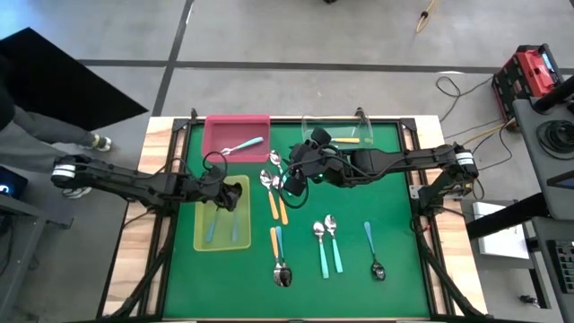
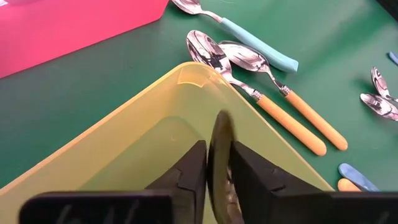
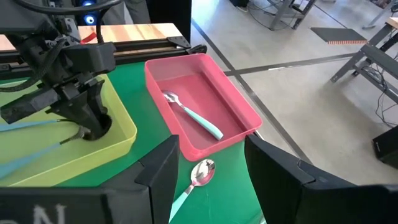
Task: Sort silverware by color (type)
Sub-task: Put the blue spoon into the yellow bin, then put the light blue spoon into the red bin
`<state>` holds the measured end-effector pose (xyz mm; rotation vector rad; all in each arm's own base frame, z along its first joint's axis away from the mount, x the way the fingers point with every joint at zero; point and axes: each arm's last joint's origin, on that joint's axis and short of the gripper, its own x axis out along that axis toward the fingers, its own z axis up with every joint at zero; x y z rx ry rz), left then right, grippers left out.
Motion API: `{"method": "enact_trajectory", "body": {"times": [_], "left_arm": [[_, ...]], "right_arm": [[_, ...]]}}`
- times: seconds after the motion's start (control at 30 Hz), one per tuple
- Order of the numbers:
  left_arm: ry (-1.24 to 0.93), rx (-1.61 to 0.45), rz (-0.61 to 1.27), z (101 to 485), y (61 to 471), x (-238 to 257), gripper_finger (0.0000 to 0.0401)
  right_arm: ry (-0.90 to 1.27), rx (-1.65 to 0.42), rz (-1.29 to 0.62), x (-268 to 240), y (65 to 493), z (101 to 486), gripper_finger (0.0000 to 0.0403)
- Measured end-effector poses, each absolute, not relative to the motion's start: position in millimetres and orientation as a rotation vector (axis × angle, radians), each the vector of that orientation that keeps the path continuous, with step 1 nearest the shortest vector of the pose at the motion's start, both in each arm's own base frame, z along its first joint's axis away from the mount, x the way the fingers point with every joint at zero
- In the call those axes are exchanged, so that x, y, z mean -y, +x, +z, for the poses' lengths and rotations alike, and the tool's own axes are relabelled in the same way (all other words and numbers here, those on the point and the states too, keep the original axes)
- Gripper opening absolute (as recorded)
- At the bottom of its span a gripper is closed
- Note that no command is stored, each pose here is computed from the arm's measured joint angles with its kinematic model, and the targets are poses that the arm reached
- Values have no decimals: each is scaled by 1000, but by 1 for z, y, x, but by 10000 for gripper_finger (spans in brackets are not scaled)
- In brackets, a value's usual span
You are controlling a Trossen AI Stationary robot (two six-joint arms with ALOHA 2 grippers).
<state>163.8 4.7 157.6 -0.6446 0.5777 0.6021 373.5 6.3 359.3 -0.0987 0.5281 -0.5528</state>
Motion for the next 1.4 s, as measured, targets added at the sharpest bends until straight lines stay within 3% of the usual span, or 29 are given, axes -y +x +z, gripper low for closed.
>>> {"method": "enact_trajectory", "body": {"times": [0.4,0.93,1.1,1.4], "left_arm": [[-567,-578,555,173,170,-4,92],[-82,-528,362,251,187,-4,91],[94,-448,312,275,184,-4,91],[288,-123,309,309,165,-5,91]], "right_arm": [[-52,-521,-564,-6,373,359,173],[323,-592,-482,-12,368,348,173],[456,-611,-436,-14,371,344,173],[626,-630,-429,-16,372,340,173]]}}
